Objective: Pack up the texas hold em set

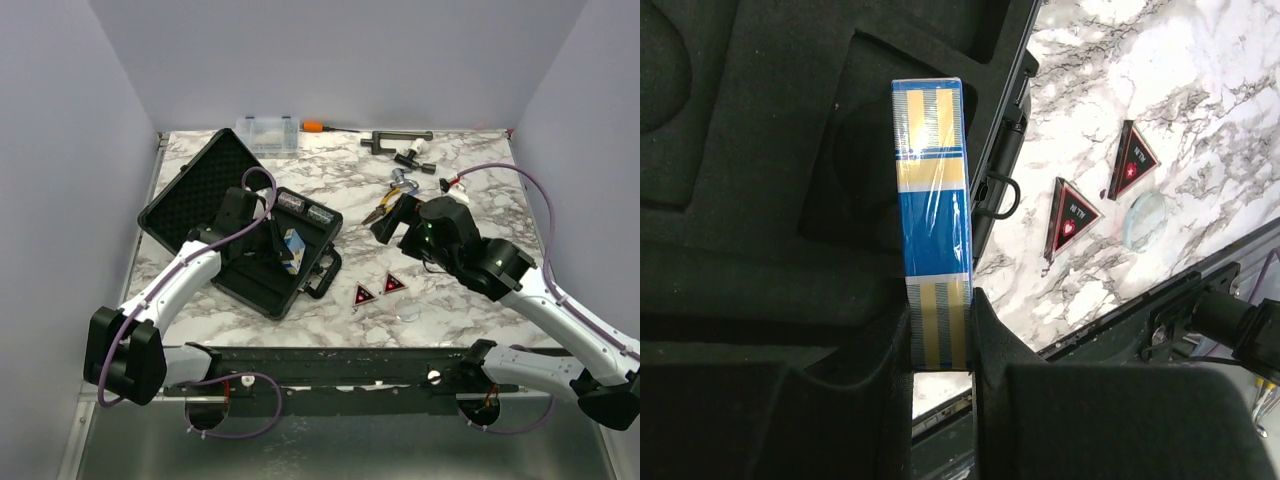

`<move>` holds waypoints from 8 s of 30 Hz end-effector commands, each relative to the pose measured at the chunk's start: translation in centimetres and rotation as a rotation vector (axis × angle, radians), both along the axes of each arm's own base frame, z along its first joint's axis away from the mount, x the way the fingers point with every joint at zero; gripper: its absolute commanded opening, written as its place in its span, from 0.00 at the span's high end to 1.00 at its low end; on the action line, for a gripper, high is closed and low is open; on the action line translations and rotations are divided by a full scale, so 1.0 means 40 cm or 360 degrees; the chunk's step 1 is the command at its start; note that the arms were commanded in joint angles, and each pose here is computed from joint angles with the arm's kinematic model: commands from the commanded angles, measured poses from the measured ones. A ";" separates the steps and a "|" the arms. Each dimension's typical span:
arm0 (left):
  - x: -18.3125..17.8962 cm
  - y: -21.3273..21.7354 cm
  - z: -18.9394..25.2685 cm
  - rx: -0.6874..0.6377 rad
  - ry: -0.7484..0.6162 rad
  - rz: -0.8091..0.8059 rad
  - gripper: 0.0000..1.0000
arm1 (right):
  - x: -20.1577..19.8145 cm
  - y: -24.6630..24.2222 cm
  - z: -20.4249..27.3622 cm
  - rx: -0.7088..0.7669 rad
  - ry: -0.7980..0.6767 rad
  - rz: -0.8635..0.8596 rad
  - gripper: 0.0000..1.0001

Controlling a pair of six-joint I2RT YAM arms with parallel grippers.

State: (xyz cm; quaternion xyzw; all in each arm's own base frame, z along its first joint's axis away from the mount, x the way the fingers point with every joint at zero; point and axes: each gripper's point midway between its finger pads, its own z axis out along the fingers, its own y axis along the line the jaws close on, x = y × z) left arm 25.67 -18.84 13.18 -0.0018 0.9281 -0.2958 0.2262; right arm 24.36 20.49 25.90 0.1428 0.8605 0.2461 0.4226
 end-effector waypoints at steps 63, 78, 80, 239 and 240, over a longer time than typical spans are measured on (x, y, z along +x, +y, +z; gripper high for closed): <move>-0.090 0.024 0.256 -0.0231 -0.0643 -0.0038 1.00 | 0.023 0.545 -0.173 0.0505 0.0608 0.0708 0.00; -0.108 0.008 0.246 -0.0238 -0.0632 -0.0089 1.00 | 0.024 0.561 -0.174 0.0538 0.0601 0.0711 0.85; -0.108 0.009 0.244 -0.0236 -0.0627 -0.0087 1.00 | 0.028 0.554 -0.171 0.0519 0.0589 0.0690 0.87; -0.214 0.236 0.279 -0.0008 -0.1216 0.0330 0.27 | 0.114 0.476 -0.477 -0.0321 0.0880 -0.0197 0.99; -0.215 0.237 0.279 -0.0007 -0.1217 0.0332 0.27 | 0.110 0.476 -0.482 -0.0323 0.0893 -0.0197 0.99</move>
